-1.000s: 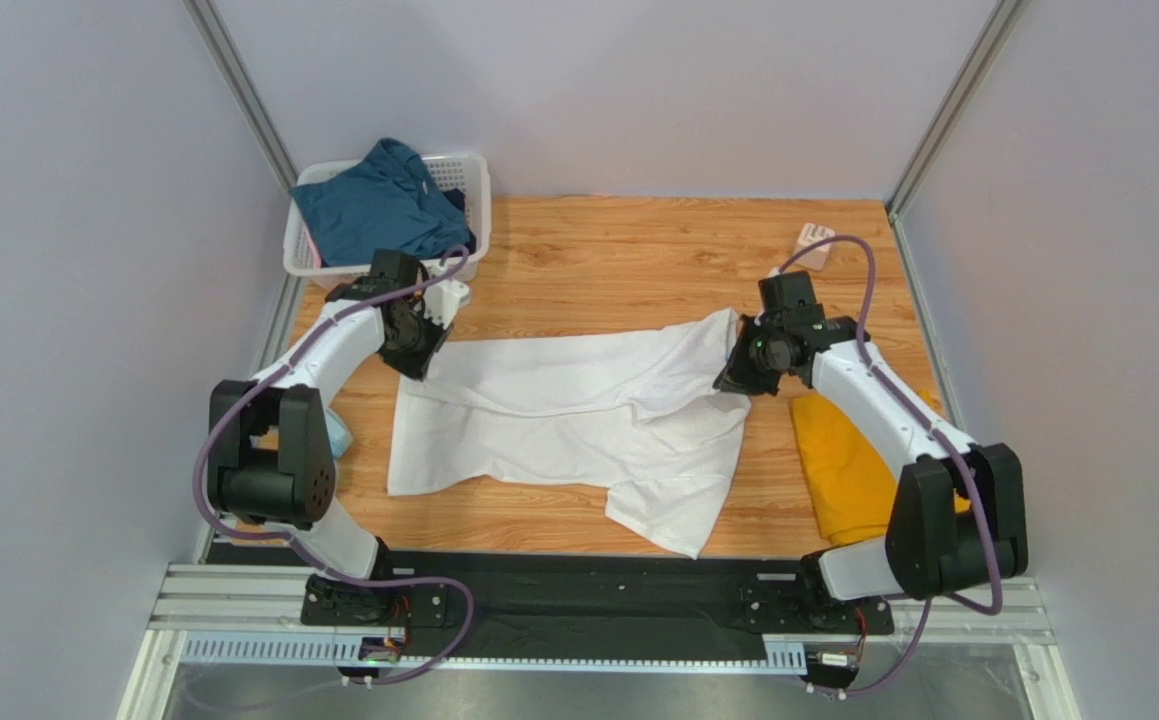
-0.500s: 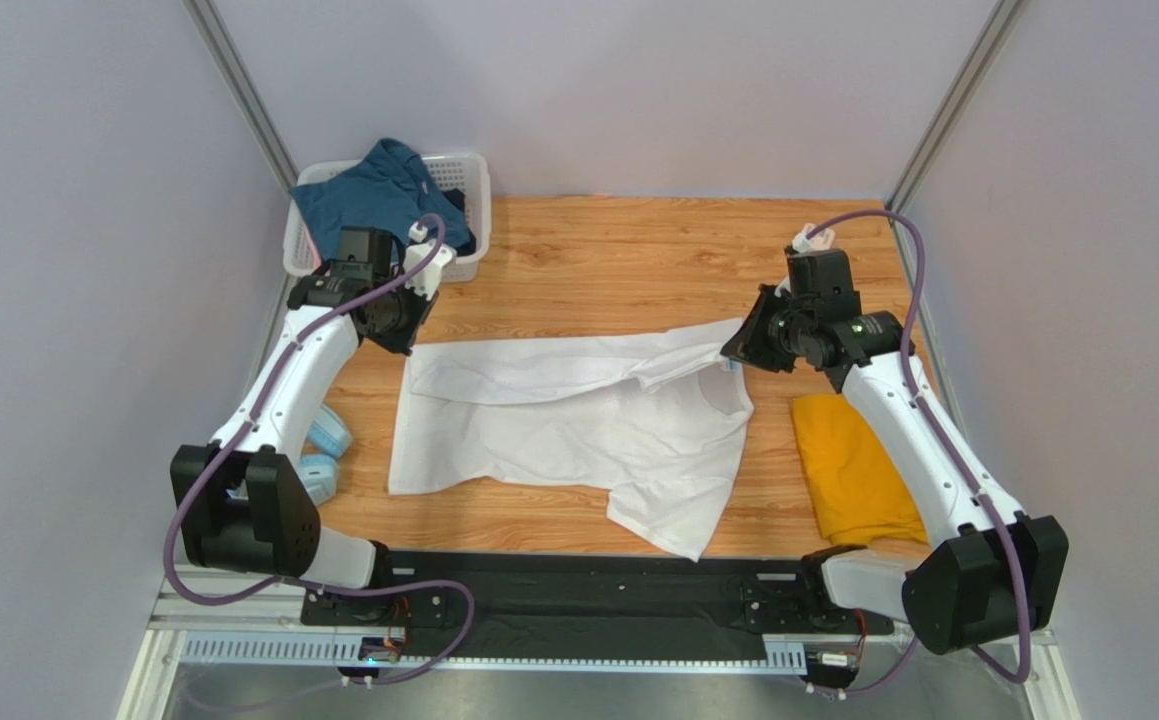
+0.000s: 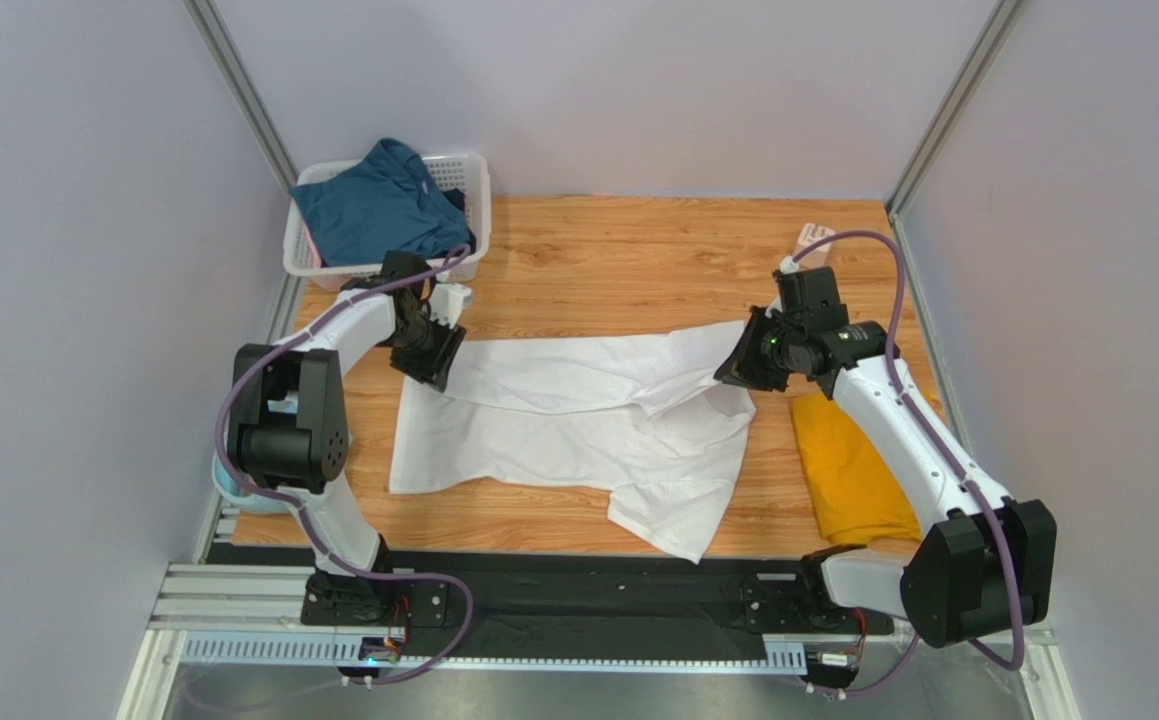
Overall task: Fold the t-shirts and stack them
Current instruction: Flatten out the tshirt
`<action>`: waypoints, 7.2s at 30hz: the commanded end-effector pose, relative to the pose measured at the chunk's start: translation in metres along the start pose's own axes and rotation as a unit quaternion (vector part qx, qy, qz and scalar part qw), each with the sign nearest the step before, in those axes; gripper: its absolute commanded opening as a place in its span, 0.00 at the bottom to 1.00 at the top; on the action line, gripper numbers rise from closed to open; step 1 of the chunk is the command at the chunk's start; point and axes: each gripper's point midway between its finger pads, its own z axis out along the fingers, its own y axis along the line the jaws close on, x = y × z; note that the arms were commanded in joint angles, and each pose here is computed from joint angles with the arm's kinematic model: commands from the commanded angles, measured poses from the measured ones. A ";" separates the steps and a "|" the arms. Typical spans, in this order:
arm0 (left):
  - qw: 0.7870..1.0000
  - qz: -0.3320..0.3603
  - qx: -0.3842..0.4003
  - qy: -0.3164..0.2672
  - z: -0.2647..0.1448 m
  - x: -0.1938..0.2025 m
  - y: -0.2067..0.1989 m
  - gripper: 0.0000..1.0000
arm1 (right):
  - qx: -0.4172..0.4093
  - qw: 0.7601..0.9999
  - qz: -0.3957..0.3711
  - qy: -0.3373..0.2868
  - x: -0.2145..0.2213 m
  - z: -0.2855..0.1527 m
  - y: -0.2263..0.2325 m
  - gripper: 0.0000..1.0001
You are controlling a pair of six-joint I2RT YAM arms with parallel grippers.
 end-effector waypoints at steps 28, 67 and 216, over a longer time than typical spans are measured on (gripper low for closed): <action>0.999 -0.012 0.015 -0.045 0.022 -0.045 0.009 0.35 | -0.025 1.000 0.000 0.014 0.013 0.020 0.000 0.00; 0.936 0.053 -0.075 -0.341 -0.331 0.000 -0.070 0.00 | -0.187 0.946 -0.101 -0.246 -0.001 -0.284 0.084 0.00; 0.992 0.124 -0.003 0.019 0.003 0.091 -0.035 0.34 | 0.090 0.993 -0.015 0.080 0.097 0.007 -0.056 0.47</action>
